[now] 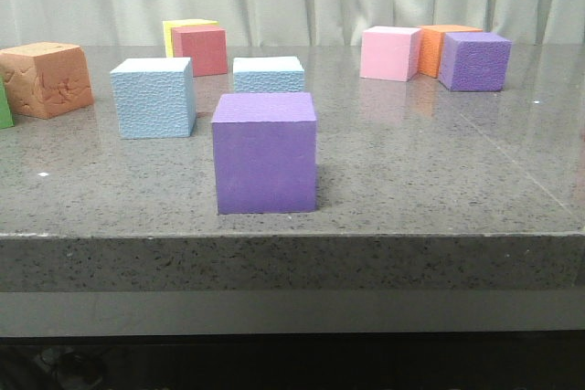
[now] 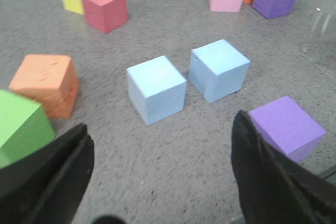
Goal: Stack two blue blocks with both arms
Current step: 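Withdraw the right gripper and bring the left gripper forward, then grasp the textured light blue cube with the left gripper and lift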
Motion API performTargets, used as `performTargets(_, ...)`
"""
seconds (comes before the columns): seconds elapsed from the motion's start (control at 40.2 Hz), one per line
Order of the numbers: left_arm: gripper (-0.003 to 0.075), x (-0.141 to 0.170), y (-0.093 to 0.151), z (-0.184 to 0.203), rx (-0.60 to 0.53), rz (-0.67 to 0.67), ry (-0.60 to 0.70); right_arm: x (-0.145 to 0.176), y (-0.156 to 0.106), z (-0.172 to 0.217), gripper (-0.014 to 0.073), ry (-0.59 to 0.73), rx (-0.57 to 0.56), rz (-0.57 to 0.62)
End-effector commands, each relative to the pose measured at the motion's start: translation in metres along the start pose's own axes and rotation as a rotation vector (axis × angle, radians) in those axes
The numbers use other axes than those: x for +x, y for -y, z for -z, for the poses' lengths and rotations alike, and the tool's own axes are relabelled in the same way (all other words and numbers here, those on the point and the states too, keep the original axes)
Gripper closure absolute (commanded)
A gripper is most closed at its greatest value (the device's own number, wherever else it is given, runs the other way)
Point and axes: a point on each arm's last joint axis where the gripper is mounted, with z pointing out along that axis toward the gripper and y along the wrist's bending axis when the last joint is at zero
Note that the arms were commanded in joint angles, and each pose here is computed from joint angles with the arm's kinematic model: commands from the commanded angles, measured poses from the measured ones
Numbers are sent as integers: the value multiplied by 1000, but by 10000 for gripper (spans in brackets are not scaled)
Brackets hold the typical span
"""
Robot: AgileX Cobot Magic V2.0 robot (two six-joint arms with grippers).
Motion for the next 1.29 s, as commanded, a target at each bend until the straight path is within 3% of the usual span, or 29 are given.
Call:
performTargets(0.0,155,-32,4,-11,24,-20,90,-15,-1,6,6,113,-3,4)
performTargets(0.149,72,-54,3,-52,30,-2,9,-15,-1,6,6,113,-3,4)
performTargets(0.398,78,-79,-5,-132,-35,182,-247,-15,-1,6,6,111,-3,4)
performTargets(0.598,78,-83,0,-186,-118,190,-389,-15,-1,6,5,111,-3,4)
performTargets(0.722,78,-82,3,-207,-204,183,-442,-15,-1,6,6,110,-3,4)
performTargets(1.145,81,-60,3,-253,-258,259,-541,-15,-1,6,6,110,-3,4)
performTargets(1.27,148,-59,3,-253,-261,258,-551,-15,-1,6,6,110,-3,4)
